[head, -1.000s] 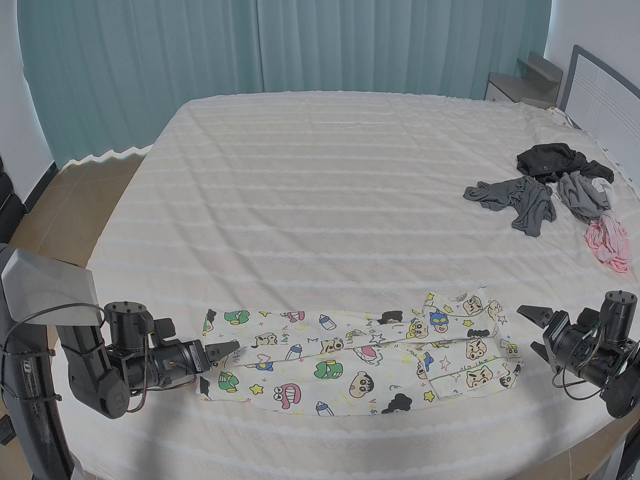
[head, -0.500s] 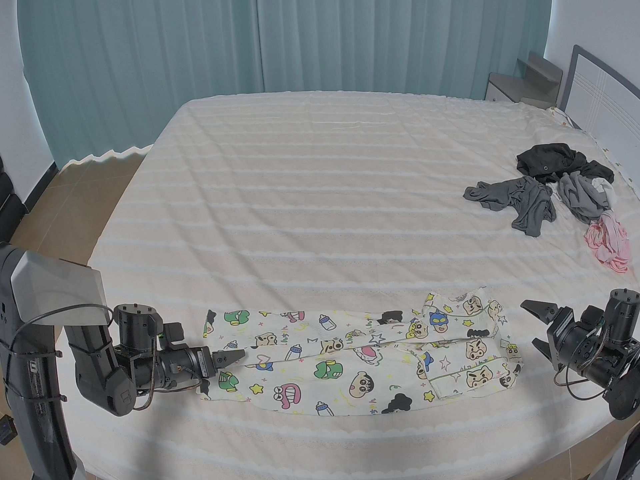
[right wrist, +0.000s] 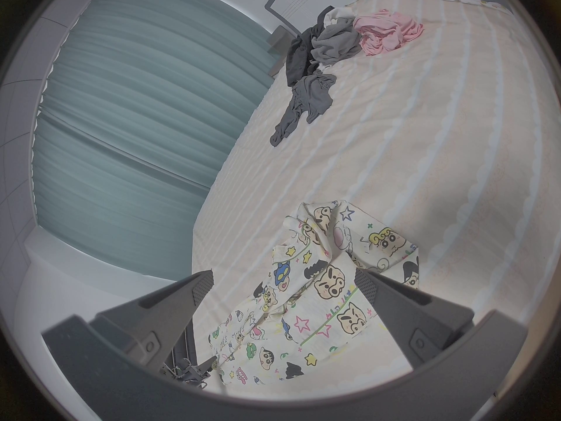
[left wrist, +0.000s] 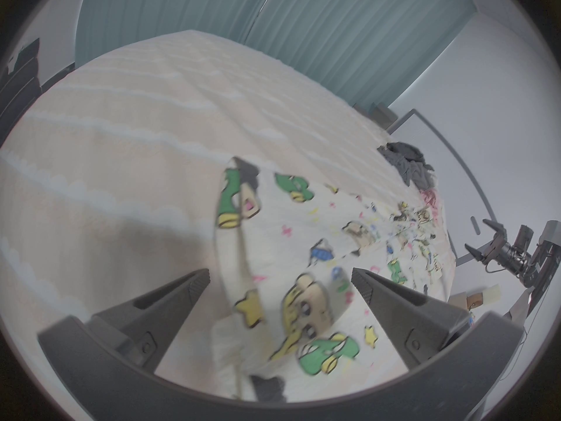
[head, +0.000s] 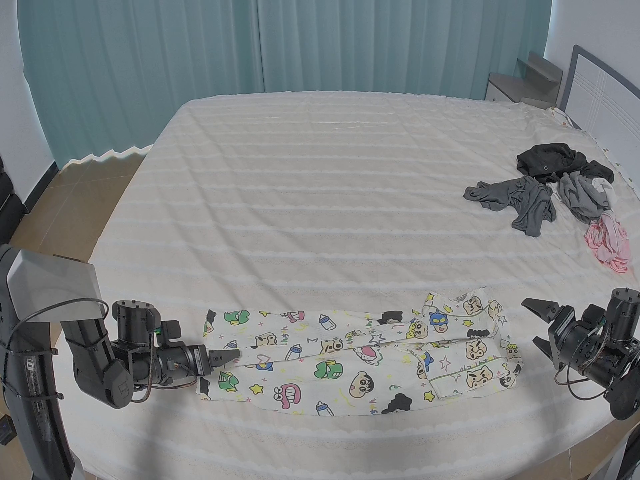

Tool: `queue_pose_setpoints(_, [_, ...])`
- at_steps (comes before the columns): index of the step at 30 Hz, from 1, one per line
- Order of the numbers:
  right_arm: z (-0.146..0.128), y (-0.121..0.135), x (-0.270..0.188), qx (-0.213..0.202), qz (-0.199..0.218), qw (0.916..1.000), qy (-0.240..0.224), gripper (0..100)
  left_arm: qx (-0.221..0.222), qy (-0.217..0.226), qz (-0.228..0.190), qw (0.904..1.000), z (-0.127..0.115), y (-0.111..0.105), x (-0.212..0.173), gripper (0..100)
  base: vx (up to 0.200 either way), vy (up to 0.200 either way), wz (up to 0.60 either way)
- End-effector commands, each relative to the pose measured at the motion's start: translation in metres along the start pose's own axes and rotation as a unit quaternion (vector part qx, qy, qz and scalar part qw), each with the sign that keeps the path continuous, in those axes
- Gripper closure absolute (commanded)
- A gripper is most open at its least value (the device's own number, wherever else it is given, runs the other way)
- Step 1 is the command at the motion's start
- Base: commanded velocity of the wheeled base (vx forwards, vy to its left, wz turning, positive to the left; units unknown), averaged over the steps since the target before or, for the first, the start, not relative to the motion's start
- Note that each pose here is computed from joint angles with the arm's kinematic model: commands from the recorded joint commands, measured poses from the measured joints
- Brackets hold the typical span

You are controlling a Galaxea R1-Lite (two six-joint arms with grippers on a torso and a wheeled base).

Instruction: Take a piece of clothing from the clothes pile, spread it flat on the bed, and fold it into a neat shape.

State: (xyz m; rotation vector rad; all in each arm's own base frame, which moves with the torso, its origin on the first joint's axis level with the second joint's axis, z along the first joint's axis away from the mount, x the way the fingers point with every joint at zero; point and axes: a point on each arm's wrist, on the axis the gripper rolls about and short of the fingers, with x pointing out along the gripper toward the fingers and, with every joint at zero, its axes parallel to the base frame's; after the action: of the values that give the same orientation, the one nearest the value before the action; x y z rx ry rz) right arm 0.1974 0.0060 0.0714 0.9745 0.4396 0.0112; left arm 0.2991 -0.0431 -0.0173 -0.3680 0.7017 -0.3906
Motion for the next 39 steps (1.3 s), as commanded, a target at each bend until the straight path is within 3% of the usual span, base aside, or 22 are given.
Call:
queue_pose_setpoints(1, [-0.003, -0.002, -0.003, 0.001, -0.005, 1.0000, 0.006, 0, 0.008, 0.010, 0.016, 0.9998, 0.005, 0.004, -0.011, 0, 0.000, 0.000, 0.00])
queue_pose_setpoints(9, [-0.003, -0.002, -0.003, 0.001, -0.005, 1.0000, 0.007, 0, 0.021, 0.005, 0.018, 0.9996, 0.010, 0.003, -0.001, 0, 0.000, 0.000, 0.00])
queue_pose_setpoints(22, [-0.004, -0.002, -0.003, 0.001, -0.006, 0.9999, 0.009, 0, 0.032, 0.038, 0.012, 0.9987, -0.007, -0.004, 0.027, 0, 0.000, 0.000, 0.00])
queue_pose_setpoints(23, [-0.004, -0.002, -0.003, 0.001, -0.006, 0.9999, 0.009, 0, 0.032, 0.038, 0.013, 0.9987, -0.007, -0.004, 0.029, 100, 0.000, 0.000, 0.00])
queue_pose_setpoints(29, [-0.004, -0.003, -0.002, 0.002, -0.008, 0.9999, 0.011, 0, 0.029, 0.039, 0.013, 0.9987, -0.008, -0.005, 0.027, 100, 0.000, 0.000, 0.00])
queue_pose_setpoints(39, [-0.005, -0.002, -0.002, 0.000, -0.005, 0.9999, 0.012, 0, 0.024, 0.012, 0.023, 0.9994, 0.007, -0.008, -0.007, 100, 0.000, 0.000, 0.00])
